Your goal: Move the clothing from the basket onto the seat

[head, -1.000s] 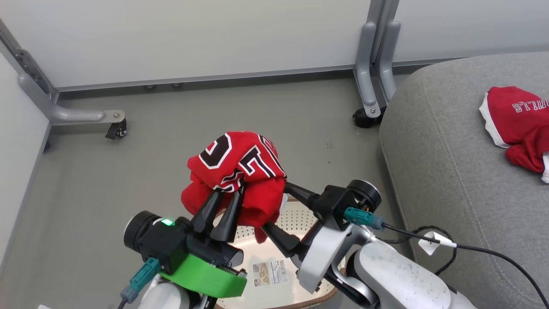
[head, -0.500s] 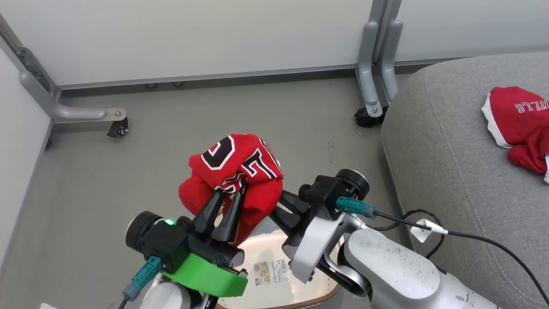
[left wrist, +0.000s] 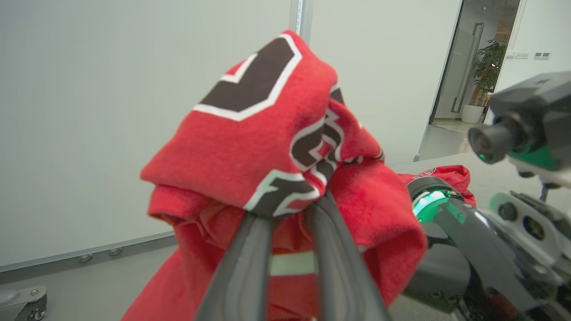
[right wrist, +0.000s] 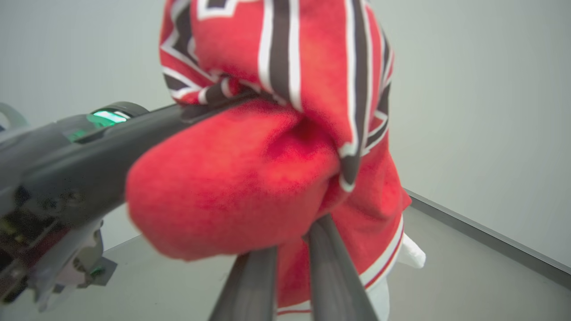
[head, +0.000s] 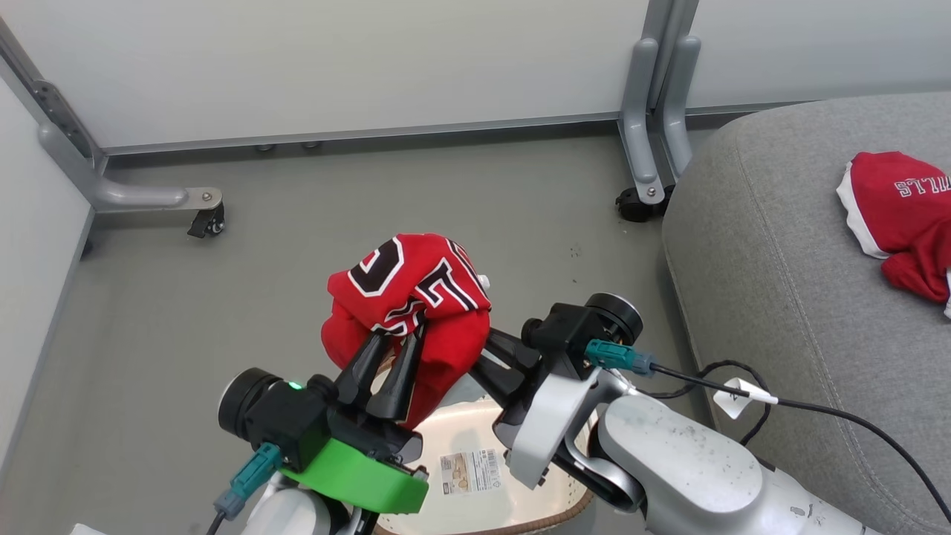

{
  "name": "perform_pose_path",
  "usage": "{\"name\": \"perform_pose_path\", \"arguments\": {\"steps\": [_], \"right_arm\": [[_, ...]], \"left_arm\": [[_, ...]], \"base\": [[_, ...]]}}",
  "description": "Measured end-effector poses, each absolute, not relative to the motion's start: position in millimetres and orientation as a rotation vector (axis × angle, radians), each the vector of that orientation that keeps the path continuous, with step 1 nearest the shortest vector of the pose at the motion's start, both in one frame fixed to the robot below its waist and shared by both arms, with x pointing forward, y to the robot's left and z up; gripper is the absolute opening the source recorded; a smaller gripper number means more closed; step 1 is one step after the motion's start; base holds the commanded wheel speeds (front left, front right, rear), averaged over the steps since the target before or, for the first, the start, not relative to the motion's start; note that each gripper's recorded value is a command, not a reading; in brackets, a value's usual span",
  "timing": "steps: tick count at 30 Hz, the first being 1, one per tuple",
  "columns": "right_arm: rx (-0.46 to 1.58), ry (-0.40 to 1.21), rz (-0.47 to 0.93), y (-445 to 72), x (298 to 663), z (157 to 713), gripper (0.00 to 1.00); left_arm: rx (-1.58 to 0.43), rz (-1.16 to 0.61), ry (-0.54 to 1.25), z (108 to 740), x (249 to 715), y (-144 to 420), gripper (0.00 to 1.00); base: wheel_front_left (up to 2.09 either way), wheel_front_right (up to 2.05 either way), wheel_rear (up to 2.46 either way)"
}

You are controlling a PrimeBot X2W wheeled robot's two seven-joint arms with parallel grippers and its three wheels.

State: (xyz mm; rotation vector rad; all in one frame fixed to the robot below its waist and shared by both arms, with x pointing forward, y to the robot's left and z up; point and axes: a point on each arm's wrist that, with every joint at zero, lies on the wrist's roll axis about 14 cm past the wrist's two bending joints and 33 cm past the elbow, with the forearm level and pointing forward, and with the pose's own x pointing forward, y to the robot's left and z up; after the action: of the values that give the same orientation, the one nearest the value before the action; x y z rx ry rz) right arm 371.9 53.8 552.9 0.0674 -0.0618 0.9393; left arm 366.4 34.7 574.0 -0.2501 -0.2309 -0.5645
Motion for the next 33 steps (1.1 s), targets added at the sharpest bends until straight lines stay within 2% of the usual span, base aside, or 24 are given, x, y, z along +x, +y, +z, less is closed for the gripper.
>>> {"name": "perform_pose_path", "arguments": {"steps": [3,4,6,26,33], "right_arm": [[0.066,-0.061,0.941,54.1,372.3,552.7,0.00],[0.066,-0.060,0.940,53.7,372.6,552.3,0.00],[0.067,-0.065,0.934,52.2,374.2,552.9,0.00],[0.110,-0.040,0.799,20.1,403.6,540.5,0.00],[0.125,-0.027,0.741,3.8,410.8,533.5,0.00]], "left_arm": [[-0.248,-0.564,-0.226,572.4,366.5,35.0,0.00],[-0.248,-0.562,-0.226,572.2,366.8,35.4,0.16],[-0.242,-0.551,-0.224,571.7,367.8,37.9,1.00],[-0.102,-0.585,0.060,505.7,333.4,54.8,1.00],[-0.104,-0.606,0.079,500.8,331.4,49.7,1.00]], "base": [[0.00,0.00,0.00],[0.00,0.00,0.00],[0.00,0.00,0.00],[0.00,0.00,0.00],[0.00,0.00,0.00]]}}
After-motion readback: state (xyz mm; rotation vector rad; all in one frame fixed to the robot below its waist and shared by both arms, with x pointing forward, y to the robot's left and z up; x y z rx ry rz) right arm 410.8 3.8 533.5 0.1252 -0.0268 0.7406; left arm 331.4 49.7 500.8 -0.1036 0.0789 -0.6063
